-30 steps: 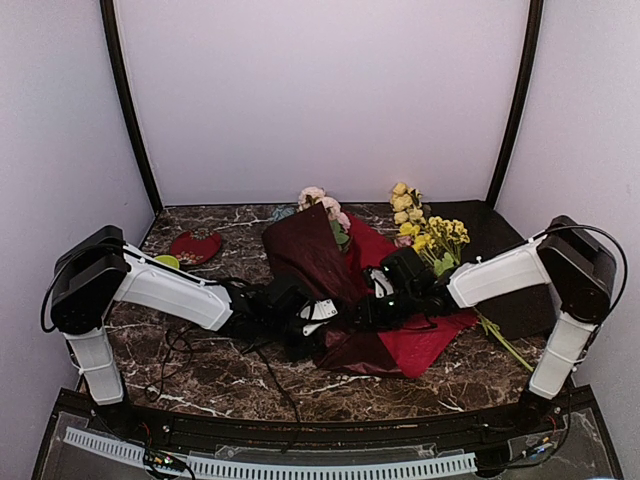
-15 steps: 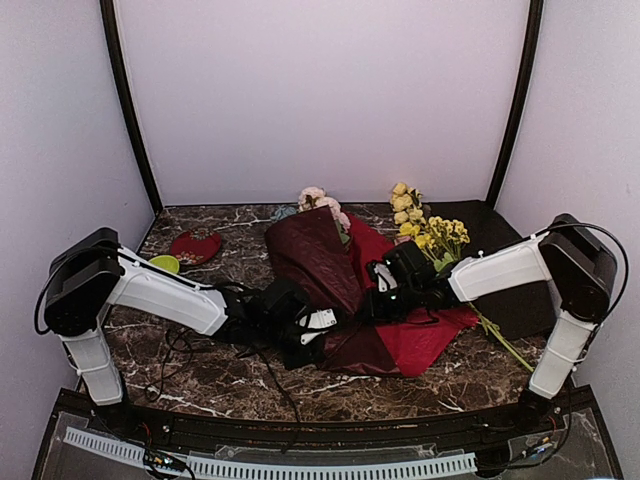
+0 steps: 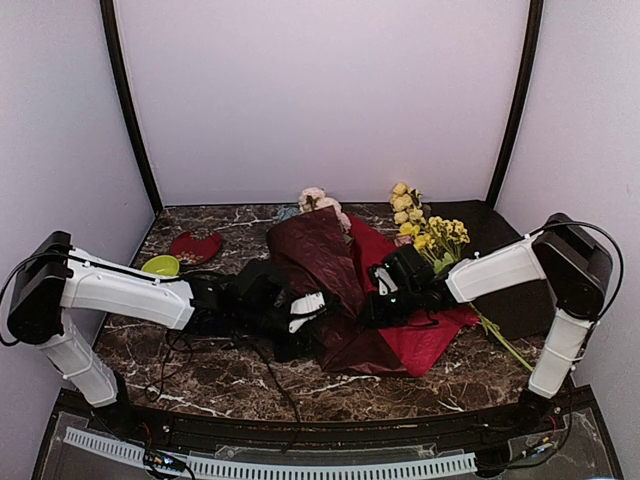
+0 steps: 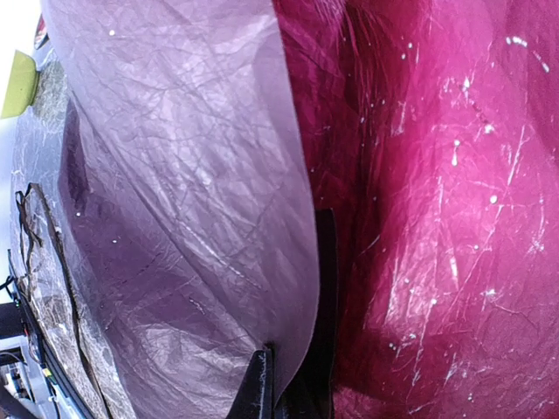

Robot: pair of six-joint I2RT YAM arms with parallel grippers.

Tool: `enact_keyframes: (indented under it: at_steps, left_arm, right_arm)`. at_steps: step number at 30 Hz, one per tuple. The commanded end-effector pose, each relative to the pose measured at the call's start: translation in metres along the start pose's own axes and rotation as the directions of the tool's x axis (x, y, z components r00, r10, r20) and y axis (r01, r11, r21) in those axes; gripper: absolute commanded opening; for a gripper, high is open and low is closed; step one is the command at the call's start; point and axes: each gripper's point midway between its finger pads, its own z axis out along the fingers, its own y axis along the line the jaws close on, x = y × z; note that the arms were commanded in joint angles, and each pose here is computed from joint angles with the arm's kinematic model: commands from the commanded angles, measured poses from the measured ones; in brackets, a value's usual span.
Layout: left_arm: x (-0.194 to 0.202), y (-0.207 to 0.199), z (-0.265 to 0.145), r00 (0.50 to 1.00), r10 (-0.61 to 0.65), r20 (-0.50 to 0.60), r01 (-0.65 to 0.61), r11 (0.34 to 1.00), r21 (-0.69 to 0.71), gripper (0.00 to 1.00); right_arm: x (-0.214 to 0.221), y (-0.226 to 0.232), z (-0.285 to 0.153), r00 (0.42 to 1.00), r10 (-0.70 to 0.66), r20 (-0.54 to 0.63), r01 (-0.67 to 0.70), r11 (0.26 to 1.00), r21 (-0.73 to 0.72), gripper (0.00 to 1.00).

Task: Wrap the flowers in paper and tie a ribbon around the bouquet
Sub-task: Press the fold line of the folded bouquet.

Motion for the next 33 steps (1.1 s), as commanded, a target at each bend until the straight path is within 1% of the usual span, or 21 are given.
enact_keyframes:
  at_steps: [1, 3, 4, 8, 11, 13, 17, 20, 23, 27, 29, 31, 33]
  left_arm:
    - [-0.017, 0.065, -0.006, 0.986, -0.161, 0.040, 0.165, 0.977, -0.137, 0.29]
    - [-0.015, 0.088, 0.002, 0.982, -0.189, 0.012, 0.187, 0.959, -0.213, 0.28]
    - [-0.014, 0.091, 0.007, 0.982, -0.190, -0.001, 0.185, 0.957, -0.223, 0.28]
    - [-0.005, 0.095, 0.026, 0.983, -0.177, -0.051, 0.162, 0.962, -0.219, 0.29]
    - [0.009, 0.095, 0.035, 0.980, -0.167, -0.104, 0.140, 0.963, -0.232, 0.29]
    - [0.017, 0.086, 0.041, 0.980, -0.140, -0.140, 0.108, 0.970, -0.216, 0.29]
    - [0.033, 0.056, 0.054, 0.975, -0.066, -0.212, 0.036, 0.989, -0.144, 0.30]
    - [0.044, 0.032, 0.059, 0.967, -0.040, -0.250, 0.023, 0.997, -0.069, 0.30]
    - [0.052, 0.014, 0.059, 0.966, -0.030, -0.257, 0.030, 1.000, -0.003, 0.30]
    - [0.061, 0.000, 0.056, 0.959, -0.026, -0.281, 0.039, 0.998, 0.043, 0.29]
    - [0.059, -0.008, 0.055, 0.962, -0.017, -0.273, 0.041, 0.996, 0.080, 0.29]
    - [0.045, -0.017, 0.049, 0.973, -0.023, -0.228, 0.051, 0.991, 0.120, 0.28]
    - [0.024, -0.017, 0.038, 0.988, -0.031, -0.152, 0.049, 0.992, 0.117, 0.28]
  right_arm:
    - [0.005, -0.009, 0.004, 1.000, 0.014, -0.014, -0.014, 1.000, 0.012, 0.00]
    - [0.005, -0.008, 0.004, 1.000, 0.013, -0.019, -0.013, 1.000, 0.008, 0.00]
    - [0.007, -0.009, 0.004, 1.000, 0.014, -0.021, -0.014, 1.000, 0.010, 0.00]
    - [0.011, -0.010, 0.005, 0.999, 0.017, -0.028, -0.017, 1.000, 0.001, 0.00]
    - [0.013, -0.009, 0.005, 0.999, 0.015, -0.036, -0.016, 1.000, -0.005, 0.00]
    - [0.013, -0.009, 0.004, 0.999, 0.014, -0.033, -0.014, 1.000, -0.006, 0.00]
    - [0.015, -0.009, 0.005, 0.999, 0.012, -0.042, -0.013, 1.000, -0.008, 0.00]
    - [0.016, -0.007, 0.004, 0.999, 0.009, -0.043, -0.009, 1.000, -0.009, 0.00]
    - [0.016, -0.005, 0.000, 0.999, 0.006, -0.040, -0.007, 1.000, -0.013, 0.00]
    - [0.019, -0.003, -0.005, 0.999, -0.006, -0.047, 0.006, 1.000, -0.007, 0.00]
    - [0.021, -0.001, -0.006, 0.998, -0.013, -0.056, 0.013, 1.000, -0.011, 0.00]
    - [0.023, -0.002, -0.008, 0.998, -0.017, -0.066, 0.016, 1.000, -0.007, 0.00]
    - [0.025, -0.003, -0.010, 0.997, -0.020, -0.070, 0.020, 1.000, -0.002, 0.00]
